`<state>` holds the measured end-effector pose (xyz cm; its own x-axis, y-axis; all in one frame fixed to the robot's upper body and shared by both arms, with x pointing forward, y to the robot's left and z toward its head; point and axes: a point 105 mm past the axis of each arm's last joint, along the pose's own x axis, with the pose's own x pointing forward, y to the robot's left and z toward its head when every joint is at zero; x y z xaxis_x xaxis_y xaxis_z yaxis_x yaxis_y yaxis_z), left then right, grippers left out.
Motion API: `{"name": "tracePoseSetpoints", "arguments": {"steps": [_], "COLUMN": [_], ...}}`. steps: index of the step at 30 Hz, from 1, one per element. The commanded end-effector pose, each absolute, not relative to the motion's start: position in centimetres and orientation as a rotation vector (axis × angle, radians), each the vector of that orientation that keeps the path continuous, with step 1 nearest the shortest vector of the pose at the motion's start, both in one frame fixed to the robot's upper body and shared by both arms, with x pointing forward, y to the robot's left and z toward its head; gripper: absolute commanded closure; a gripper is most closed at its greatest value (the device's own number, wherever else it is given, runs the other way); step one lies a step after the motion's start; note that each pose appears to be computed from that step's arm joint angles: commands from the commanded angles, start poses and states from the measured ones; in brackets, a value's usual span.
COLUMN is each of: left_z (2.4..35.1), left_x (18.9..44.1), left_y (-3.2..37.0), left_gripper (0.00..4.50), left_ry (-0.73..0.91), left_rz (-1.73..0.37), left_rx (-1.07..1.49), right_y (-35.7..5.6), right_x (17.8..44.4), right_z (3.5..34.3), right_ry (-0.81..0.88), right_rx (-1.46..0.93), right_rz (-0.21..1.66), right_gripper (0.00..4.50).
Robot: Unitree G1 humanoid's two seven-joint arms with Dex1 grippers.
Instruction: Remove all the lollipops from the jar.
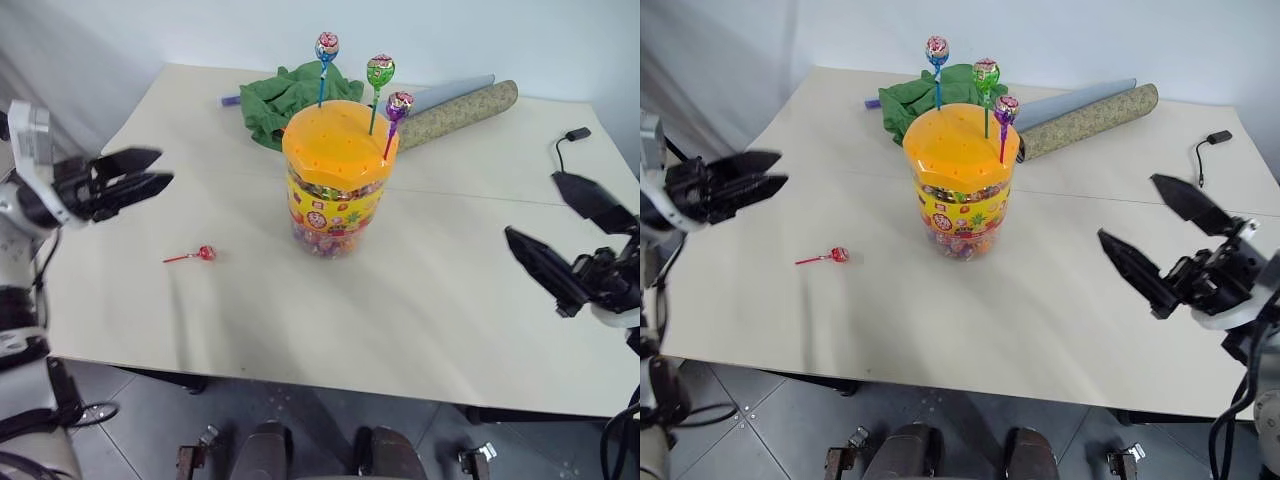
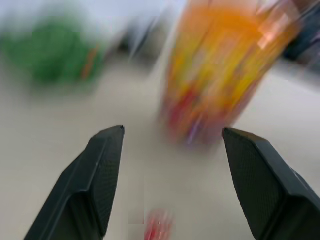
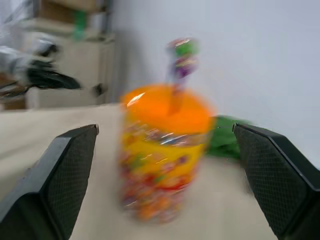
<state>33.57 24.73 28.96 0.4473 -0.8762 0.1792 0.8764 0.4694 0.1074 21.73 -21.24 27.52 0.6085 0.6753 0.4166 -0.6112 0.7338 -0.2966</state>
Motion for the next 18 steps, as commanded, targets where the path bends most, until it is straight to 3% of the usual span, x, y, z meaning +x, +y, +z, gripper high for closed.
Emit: {"name": "tracePoseSetpoints", "arguments": {"steps": [1,5,12,18], "left_z": [31.8,33.0,33.7,34.6], "left_x": [35.9,38.3,39.3,39.9], "left_y": [20.3,15.3,11.8,10.2], "left_gripper": [1.19,1.19,1.19,2.71], "left_ry": [-0.35,-0.36,-0.336,-0.345], "left_rz": [-1.15,-1.204,-1.27,-1.276], "left_rx": [-0.036,-0.018,-0.015,-0.062], "right_y": [-21.8,-21.5,-20.6,-20.1], "right_x": [21.4,21.5,21.0,20.8], "right_z": [27.3,27.3,26.7,26.7], "right_ry": [-0.53,-0.531,-0.519,-0.523], "right_rx": [-0.135,-0.142,-0.125,-0.113], "right_rz": [0.701,0.689,0.677,0.666], "right_gripper": [0.0,0.0,0.0,0.0]}}
